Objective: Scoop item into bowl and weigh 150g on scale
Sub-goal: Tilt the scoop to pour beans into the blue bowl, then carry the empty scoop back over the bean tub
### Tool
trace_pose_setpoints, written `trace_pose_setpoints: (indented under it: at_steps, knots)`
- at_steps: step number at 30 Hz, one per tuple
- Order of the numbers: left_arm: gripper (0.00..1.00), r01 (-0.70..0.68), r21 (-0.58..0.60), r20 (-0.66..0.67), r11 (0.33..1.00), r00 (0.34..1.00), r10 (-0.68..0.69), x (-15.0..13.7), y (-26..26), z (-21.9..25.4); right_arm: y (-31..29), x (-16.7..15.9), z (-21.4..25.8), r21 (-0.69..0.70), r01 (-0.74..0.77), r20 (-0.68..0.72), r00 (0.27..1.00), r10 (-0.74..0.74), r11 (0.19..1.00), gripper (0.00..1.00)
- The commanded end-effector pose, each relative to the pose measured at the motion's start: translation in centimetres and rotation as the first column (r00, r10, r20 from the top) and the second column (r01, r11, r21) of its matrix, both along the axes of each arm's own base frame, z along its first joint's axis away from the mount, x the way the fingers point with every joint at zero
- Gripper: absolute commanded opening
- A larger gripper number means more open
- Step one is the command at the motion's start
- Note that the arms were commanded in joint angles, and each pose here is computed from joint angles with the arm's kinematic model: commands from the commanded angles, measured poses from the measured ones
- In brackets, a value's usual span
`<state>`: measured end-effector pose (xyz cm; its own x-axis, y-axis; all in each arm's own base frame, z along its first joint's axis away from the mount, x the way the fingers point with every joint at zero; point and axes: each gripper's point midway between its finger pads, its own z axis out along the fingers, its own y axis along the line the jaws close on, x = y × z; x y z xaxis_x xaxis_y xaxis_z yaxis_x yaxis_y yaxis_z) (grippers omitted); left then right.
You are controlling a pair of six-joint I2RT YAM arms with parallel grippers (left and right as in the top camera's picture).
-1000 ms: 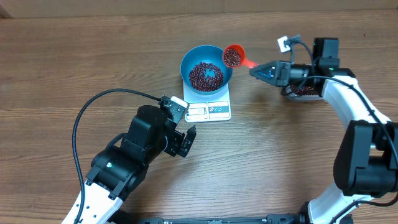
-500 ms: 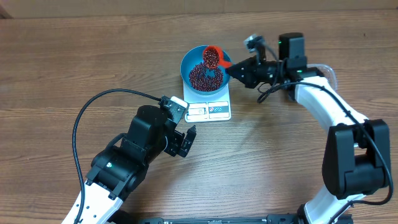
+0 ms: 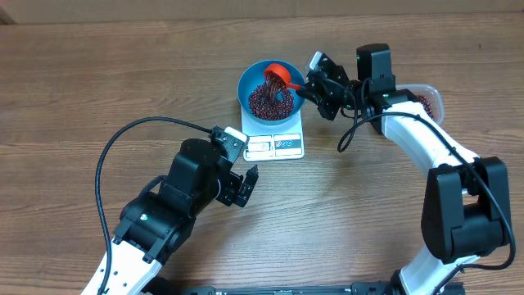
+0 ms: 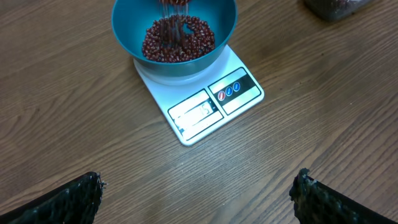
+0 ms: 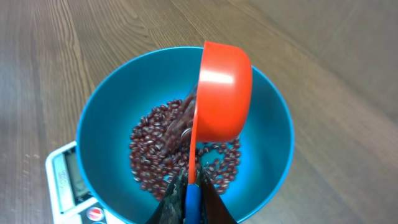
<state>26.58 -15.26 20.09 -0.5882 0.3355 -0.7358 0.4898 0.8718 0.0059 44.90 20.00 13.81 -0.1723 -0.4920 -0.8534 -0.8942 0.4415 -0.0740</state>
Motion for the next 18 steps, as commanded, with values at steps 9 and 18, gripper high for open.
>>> trace_pose_setpoints:
  at_steps: [9, 18]
  knots:
    - [1.0, 0.003, -0.015, -0.014, 1.0, 1.0, -0.003, -0.2, -0.3, -0.2, -0.2, 0.9, 5.7, -0.063, -0.026, 0.261, 0.965, 0.041, 0.998, 0.04]
    - [1.0, 0.003, -0.015, -0.014, 1.0, 1.0, -0.003, -0.2, -0.3, -0.2, -1.6, 0.0, 11.2, -0.135, 0.033, 0.423, 0.906, 0.027, 0.99, 0.04]
